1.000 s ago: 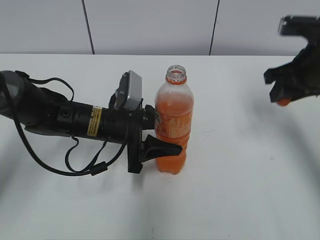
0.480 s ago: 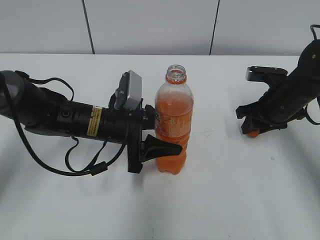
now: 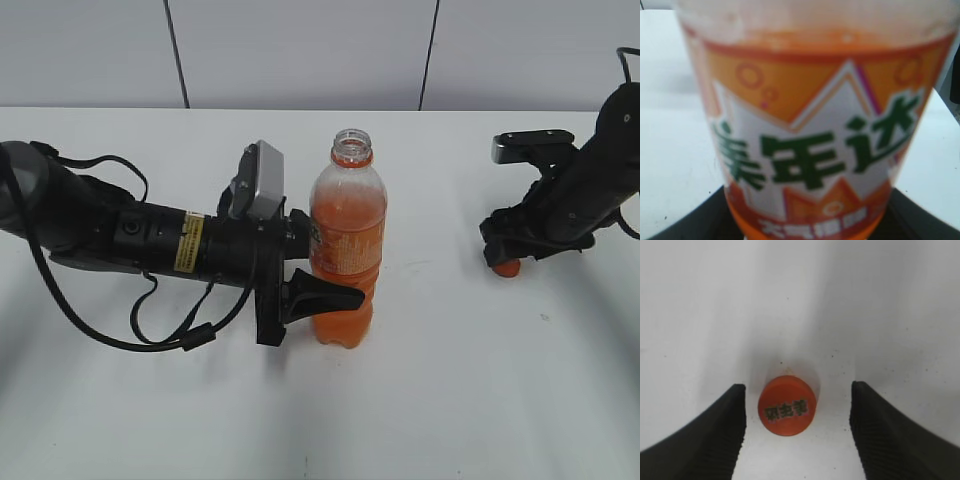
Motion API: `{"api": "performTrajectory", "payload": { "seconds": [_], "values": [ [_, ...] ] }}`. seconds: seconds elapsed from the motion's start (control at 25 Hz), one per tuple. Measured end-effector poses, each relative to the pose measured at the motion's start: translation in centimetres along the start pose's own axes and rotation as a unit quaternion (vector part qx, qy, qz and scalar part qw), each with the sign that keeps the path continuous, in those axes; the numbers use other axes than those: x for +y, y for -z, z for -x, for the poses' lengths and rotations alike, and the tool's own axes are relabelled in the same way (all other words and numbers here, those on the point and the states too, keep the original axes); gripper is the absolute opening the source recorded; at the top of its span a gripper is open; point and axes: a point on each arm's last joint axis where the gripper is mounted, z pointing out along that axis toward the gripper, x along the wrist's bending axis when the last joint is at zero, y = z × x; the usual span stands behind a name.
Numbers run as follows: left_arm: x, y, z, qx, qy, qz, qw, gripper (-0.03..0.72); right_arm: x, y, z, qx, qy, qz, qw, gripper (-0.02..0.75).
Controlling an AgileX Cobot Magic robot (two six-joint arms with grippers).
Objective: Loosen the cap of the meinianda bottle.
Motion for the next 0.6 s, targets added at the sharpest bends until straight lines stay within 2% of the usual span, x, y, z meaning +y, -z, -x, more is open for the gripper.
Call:
{"api": "performTrajectory", "payload": {
  "seconds": [0.08,0.32,0.6],
  "values": [
    [0.0,0.0,0.0,0.0,0.0,0.0,1.0,0.407,0.0,0.0,0.0,0.0,0.001,0.0,1.0,0.519],
    [-0.2,1.2,-0.1,-0.026,0.006,0.009,1.0,0.576,0.2,0.9,-0.1,0.001,0.002,0.005,1.0,0.535],
    [-1.8,6.1,-1.1,-0.055,0.032,-0.054,0.997,0.584,0.9,3.4,-0.2,-0.004,0.014,0.029,0.999,0.535]
  ]
}}
